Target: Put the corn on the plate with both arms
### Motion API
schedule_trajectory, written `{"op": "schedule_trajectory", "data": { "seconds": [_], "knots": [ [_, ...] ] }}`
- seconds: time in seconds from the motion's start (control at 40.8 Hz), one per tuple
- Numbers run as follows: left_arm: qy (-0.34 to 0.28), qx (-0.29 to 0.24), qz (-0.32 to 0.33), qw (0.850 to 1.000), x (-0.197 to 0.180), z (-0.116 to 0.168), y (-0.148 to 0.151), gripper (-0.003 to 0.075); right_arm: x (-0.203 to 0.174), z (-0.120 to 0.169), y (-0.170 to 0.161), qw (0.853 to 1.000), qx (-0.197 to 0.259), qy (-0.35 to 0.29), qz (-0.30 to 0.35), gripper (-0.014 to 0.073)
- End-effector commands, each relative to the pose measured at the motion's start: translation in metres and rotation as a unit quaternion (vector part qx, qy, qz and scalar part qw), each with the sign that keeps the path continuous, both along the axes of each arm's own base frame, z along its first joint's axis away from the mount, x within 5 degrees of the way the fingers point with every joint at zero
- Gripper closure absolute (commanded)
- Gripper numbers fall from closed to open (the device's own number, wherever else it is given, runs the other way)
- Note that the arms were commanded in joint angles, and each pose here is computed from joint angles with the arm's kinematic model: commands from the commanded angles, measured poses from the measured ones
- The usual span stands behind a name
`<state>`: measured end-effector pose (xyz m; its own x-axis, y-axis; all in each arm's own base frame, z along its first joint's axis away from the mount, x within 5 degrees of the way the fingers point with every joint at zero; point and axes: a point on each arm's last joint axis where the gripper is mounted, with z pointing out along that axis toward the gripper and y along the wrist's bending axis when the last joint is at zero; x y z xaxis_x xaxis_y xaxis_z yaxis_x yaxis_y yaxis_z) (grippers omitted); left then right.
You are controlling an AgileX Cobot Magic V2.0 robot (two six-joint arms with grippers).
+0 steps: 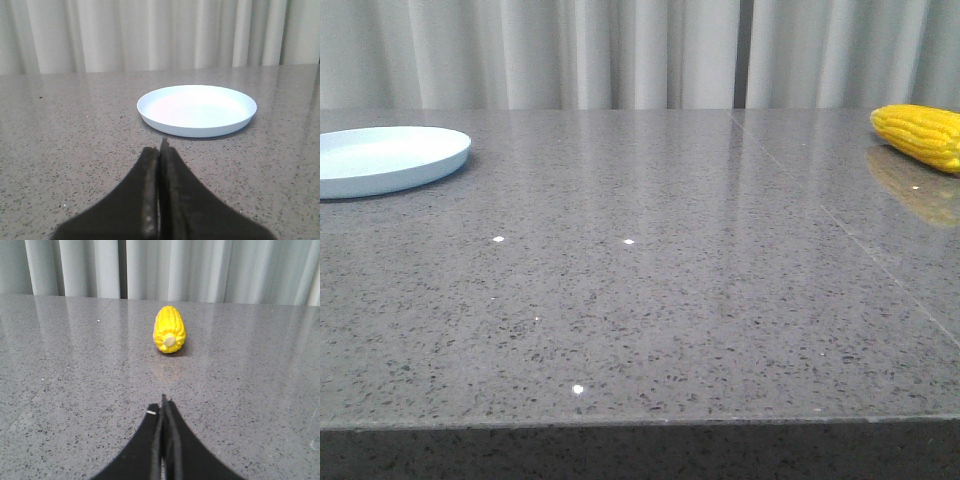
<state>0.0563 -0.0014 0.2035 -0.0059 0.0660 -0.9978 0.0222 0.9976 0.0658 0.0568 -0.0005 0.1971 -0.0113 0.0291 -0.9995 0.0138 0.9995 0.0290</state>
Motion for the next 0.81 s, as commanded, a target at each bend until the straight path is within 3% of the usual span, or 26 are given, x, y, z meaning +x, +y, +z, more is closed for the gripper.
{"op": "schedule_trajectory", "data": {
  "seconds": [0.0,0.539,0.661,0.784],
  "knots": [
    [-0.050,-0.005,0.001,0.999,-0.002,0.007,0.000,0.0741,-0.002,0.010,-0.001,0.999,-0.006,-0.052,-0.004,0.0663],
    [-0.050,-0.005,0.001,0.999,-0.002,0.007,0.000,0.0741,-0.002,0.013,-0.001,0.998,-0.006,-0.067,-0.005,0.0663],
    [-0.093,-0.006,0.003,0.996,-0.003,0.017,0.001,0.0741,-0.004,0.024,-0.001,0.995,-0.005,-0.104,-0.008,0.0663],
    [-0.146,-0.008,0.003,0.989,-0.010,0.047,0.001,0.0741,-0.011,0.050,-0.001,0.993,-0.001,-0.122,-0.005,0.0663]
  ]
}}
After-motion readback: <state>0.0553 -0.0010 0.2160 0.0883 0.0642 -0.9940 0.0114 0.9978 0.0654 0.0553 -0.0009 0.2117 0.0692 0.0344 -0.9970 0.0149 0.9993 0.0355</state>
